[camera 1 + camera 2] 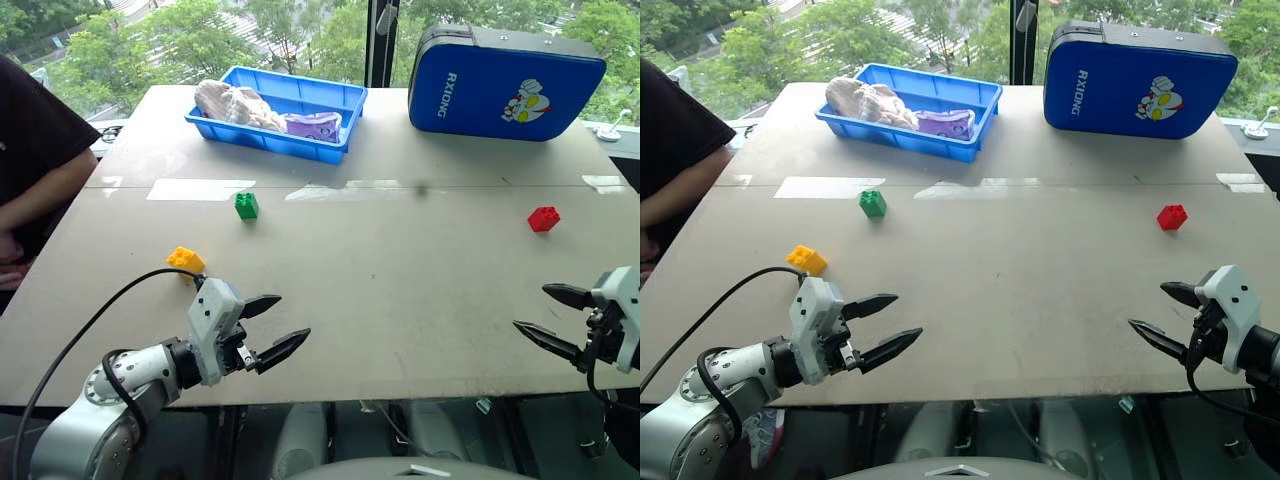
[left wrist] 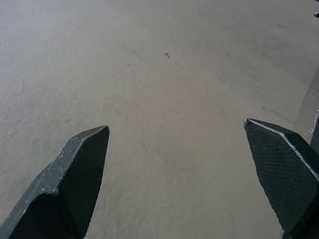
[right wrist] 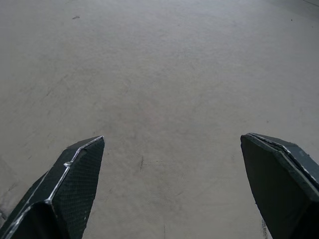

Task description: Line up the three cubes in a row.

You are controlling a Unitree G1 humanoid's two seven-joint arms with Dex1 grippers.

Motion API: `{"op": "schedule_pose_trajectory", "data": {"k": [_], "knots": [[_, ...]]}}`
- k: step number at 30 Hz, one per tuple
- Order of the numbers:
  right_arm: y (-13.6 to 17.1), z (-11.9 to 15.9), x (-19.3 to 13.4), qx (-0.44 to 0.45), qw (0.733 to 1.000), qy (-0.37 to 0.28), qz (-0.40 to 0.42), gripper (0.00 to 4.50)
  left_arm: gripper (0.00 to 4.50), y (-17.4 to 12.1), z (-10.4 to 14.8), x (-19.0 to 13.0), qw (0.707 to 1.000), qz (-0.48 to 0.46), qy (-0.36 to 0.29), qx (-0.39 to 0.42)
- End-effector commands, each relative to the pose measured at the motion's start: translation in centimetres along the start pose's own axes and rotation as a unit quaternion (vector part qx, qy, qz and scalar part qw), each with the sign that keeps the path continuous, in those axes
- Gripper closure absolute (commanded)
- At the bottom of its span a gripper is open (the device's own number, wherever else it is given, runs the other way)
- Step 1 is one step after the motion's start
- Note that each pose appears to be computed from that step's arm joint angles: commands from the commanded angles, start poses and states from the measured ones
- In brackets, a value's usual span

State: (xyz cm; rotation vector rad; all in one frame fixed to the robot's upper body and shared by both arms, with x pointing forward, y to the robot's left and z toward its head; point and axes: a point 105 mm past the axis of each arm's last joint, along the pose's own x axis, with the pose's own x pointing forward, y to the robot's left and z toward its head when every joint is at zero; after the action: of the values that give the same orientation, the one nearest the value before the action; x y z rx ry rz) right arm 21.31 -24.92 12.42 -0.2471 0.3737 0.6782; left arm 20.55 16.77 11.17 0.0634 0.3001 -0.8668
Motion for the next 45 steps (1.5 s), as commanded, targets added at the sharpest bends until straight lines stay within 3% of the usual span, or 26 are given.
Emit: {"op": "schedule_pose_trajectory", "data": {"k": [1,4,9,13,21,25,36,43,44,45], "knots": [[-0.8,1.7,0.2,-0.012,0.998,-0.038,-0.042,0.0,0.07,0.0,2.0,0.7,0.999,-0.004,-0.041,0.02],[-2.5,3.8,2.0,0.009,0.992,-0.051,-0.116,0.0,0.07,-0.1,5.3,2.2,0.994,-0.025,-0.101,0.027],[-7.2,6.1,4.0,0.021,0.974,0.014,-0.225,0.0,0.07,-1.4,8.1,4.3,0.987,-0.078,-0.119,0.073],[-10.2,6.9,5.3,0.066,0.96,0.091,-0.256,0.0,0.07,-2.9,9.8,5.9,0.977,-0.125,-0.134,0.104],[-15.3,7.7,7.0,0.139,0.937,0.117,-0.299,0.0,0.07,-4.6,11.5,7.5,0.961,-0.184,-0.157,0.134],[-17.1,7.5,7.7,0.15,0.934,0.12,-0.299,0.0,0.07,-4.7,11.1,8.0,0.957,-0.2,-0.165,0.129],[-18.3,6.7,9.5,0.131,0.94,0.147,-0.277,0.0,0.07,-4.1,5.2,10.7,0.96,-0.191,-0.169,0.117],[-18.4,6.0,10.3,0.126,0.94,0.16,-0.274,0.0,0.07,-3.4,6.6,8.9,0.958,-0.176,-0.19,0.126],[-18.3,5.9,10.4,0.125,0.94,0.161,-0.272,0.4,0.0,-3.3,7.0,8.8,0.957,-0.173,-0.193,0.126],[-18.3,5.9,10.5,0.124,0.941,0.162,-0.271,0.53,0.0,-3.3,7.3,8.7,0.957,-0.171,-0.196,0.127]]}}
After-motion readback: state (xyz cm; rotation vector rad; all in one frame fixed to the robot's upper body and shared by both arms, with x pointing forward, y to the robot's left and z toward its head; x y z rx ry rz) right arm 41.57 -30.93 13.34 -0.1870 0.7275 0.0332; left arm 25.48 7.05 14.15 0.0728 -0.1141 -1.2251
